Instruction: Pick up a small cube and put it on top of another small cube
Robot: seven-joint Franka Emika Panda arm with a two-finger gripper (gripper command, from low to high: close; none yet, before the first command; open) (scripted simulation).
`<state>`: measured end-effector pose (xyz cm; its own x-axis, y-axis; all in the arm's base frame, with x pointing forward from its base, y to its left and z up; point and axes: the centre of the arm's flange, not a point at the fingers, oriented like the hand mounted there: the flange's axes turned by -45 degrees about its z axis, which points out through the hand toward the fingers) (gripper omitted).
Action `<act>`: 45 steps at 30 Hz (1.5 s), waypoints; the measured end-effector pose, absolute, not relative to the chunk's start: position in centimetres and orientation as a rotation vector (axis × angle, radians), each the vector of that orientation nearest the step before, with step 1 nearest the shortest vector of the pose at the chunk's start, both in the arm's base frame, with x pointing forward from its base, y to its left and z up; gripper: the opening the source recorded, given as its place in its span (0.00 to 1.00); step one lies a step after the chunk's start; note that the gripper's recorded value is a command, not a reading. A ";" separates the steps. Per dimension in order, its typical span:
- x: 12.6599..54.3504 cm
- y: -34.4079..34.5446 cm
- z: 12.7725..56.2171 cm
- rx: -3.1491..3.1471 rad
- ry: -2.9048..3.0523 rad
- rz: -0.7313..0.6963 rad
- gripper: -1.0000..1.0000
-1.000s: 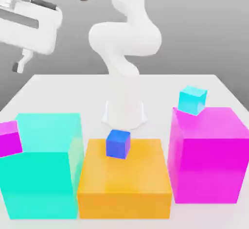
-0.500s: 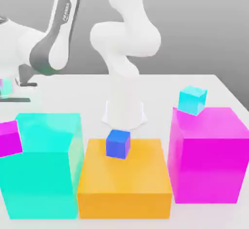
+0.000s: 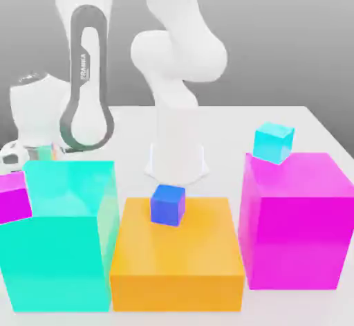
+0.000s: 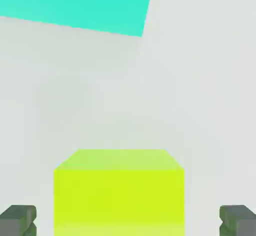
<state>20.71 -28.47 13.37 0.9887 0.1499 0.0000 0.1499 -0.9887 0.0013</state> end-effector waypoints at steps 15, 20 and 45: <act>20.7 -28.6 19.2 3.136 0.229 0.004 0.00; 19.1 -33.4 20.7 3.179 -0.197 -0.025 0.00; 40.0 -32.7 40.5 2.958 -1.066 -0.062 0.00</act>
